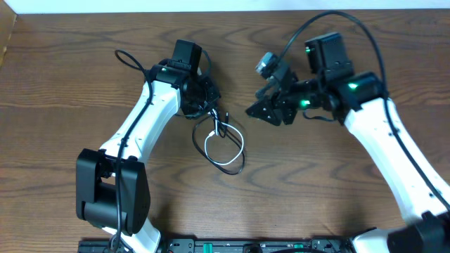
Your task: Untangle cables
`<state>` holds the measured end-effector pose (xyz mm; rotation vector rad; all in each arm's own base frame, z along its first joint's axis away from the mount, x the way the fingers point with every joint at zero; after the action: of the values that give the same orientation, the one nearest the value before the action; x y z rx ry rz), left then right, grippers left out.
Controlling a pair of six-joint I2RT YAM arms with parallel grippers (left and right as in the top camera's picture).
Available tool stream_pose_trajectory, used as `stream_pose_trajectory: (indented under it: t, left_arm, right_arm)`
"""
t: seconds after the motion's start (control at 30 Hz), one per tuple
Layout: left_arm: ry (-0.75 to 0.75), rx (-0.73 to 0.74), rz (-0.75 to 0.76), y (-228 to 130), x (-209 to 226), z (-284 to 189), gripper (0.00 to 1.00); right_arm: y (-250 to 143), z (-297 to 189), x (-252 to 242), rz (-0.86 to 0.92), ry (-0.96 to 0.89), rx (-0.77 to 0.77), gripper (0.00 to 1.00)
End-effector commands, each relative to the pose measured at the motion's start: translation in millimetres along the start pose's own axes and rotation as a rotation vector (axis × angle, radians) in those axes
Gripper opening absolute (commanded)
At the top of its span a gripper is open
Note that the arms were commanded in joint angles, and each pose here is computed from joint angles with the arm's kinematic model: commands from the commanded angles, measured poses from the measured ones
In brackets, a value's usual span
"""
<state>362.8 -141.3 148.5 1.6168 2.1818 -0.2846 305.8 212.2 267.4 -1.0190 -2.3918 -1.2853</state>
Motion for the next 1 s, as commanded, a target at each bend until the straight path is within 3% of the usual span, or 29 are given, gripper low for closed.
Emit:
stream_pose_trajectory:
  t: [0.0,0.27,0.47,0.63,0.97]
  left_arm:
    - [-0.119,0.047,-0.089,-4.6,-18.4,-14.8,0.08]
    - [-0.178,0.108,-0.093,-12.3,-25.2,-16.4,0.08]
    - [-0.160,0.131,-0.146,-16.4,-22.5,-16.3,0.07]
    - [-0.157,0.135,-0.167,-16.8,-22.3,-16.3,0.08]
    - [-0.158,0.136,-0.180,-16.8,-22.4,-16.4,0.07]
  right_arm:
    - [-9.9,31.9,-2.5,0.005,0.134,0.063,0.55]
    - [-33.6,84.6,-19.2,0.017,0.191,0.181,0.49]
    - [-36.6,95.3,-23.3,0.009,0.184,0.194,0.46]
    - [-38.0,100.8,-12.8,-0.003,0.215,0.205,0.25]
    - [-50.5,104.7,7.7,0.035,0.283,0.270,0.19]
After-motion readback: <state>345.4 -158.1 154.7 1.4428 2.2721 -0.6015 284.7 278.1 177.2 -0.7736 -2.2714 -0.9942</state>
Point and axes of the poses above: each gripper's point midway between its finger pads, its own z axis out along the fingers, its own x axis along the line the jaws close on, y = z × x, the point moved 5 cm from there along -z, back along the fingers, and after that the axes turned 10 degrees about z, right-handed, at the moved point
